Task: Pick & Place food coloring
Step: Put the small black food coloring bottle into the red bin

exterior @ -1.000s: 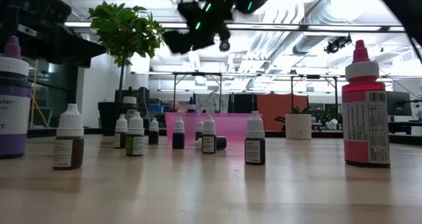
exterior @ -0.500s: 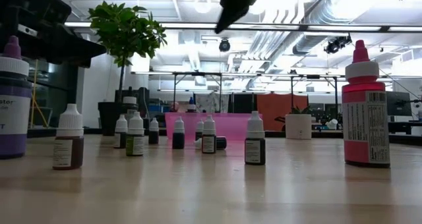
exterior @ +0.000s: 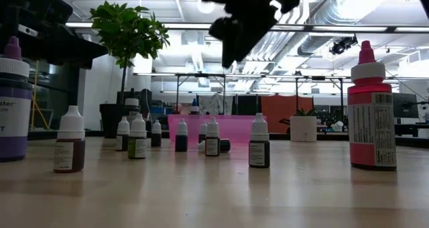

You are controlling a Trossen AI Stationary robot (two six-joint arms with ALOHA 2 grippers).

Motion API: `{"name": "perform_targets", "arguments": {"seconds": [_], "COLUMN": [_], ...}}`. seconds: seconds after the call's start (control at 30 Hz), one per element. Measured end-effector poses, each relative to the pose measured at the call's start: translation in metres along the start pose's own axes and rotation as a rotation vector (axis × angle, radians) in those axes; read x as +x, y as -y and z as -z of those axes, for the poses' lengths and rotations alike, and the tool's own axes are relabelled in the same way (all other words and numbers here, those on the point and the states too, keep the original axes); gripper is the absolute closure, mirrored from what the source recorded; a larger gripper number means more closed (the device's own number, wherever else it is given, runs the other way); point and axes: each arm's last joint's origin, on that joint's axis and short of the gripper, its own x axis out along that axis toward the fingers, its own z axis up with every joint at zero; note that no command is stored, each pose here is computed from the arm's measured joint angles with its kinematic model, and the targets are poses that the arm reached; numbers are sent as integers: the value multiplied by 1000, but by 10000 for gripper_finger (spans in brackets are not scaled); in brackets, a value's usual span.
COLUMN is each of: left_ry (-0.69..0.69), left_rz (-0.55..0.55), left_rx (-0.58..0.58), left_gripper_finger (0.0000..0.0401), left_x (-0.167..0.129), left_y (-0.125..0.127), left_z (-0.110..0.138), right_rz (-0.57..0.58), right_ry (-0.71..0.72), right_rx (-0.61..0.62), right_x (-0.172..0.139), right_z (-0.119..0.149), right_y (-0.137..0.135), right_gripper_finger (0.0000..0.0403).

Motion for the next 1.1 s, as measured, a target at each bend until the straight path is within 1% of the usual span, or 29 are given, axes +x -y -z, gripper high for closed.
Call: {"name": "perform_targets", "arguments": {"seconds": [0.33,0.47,0.57,0.87,1.1], "left_ry": [0,0,0,0,0], "left_rz": [0,0,0,0,0], "left_rx": [-1,-1,-1,-3,-2], "left_gripper_finger": [401,401,401,401,401], "left_x": [0,0,0,0,0], "left_y": [0,0,0,0,0], "left_z": [0,0,0,0,0], "right_rz": [-27,-35,-51,-61,-69], "right_ry": [-43,-40,-63,-57,-44], "right_rx": [-20,-39,-41,-44,-45], "right_x": [57,74,85,103,104], "right_z": [-6,-7,-6,-7,-8], "right_y": [6,8,8,10,10], "right_gripper_finger": [217,217,217,217,217]}}
